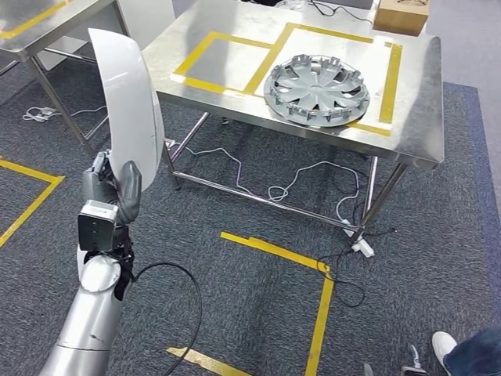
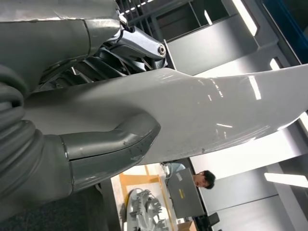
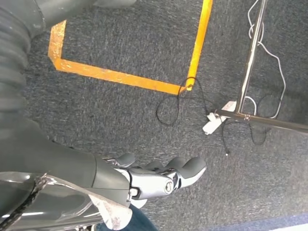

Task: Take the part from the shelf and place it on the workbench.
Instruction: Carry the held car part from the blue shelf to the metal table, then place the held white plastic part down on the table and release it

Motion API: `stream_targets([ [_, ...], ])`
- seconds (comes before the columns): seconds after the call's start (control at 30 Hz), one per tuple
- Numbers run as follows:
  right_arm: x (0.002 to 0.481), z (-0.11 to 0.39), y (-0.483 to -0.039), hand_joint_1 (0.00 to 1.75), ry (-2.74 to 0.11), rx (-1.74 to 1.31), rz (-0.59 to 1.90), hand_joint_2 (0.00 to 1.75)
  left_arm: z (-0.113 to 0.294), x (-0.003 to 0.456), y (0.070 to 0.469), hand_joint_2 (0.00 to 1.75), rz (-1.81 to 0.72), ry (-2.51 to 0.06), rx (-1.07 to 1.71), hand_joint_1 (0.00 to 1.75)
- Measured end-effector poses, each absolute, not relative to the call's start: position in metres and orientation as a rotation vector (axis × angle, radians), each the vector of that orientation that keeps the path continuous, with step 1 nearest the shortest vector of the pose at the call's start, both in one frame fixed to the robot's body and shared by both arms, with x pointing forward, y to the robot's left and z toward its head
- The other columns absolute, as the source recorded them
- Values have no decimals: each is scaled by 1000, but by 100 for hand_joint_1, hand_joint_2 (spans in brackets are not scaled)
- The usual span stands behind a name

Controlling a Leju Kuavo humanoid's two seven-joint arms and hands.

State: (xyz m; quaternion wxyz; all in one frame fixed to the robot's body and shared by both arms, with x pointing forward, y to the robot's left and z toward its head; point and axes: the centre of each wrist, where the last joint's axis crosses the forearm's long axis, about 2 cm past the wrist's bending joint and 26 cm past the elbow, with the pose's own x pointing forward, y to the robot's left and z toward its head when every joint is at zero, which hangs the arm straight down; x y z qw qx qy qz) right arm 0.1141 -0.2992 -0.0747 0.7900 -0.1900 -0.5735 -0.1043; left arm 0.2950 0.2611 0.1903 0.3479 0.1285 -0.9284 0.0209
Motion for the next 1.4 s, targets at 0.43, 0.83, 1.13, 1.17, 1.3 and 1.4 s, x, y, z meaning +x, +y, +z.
stream_targets([
  [0.43,114,-75,-300,0,-1234,-416,-239,175,191,297,261,175,61,-2408,339,175],
  [0.83,114,-75,-300,0,-1232,-415,-245,175,192,299,262,175,56,-2409,343,175],
  [1.13,114,-75,-299,0,-1229,-414,-245,175,193,300,261,175,53,-2413,338,175],
  [1.17,113,-75,-299,0,-1228,-414,-244,175,193,300,261,175,53,-2412,337,175],
  [1.3,114,-75,-299,0,-1230,-413,-246,175,194,300,261,175,54,-2414,340,175],
  [1.4,114,-75,-298,0,-1229,-411,-244,175,195,301,261,175,55,-2416,341,175],
])
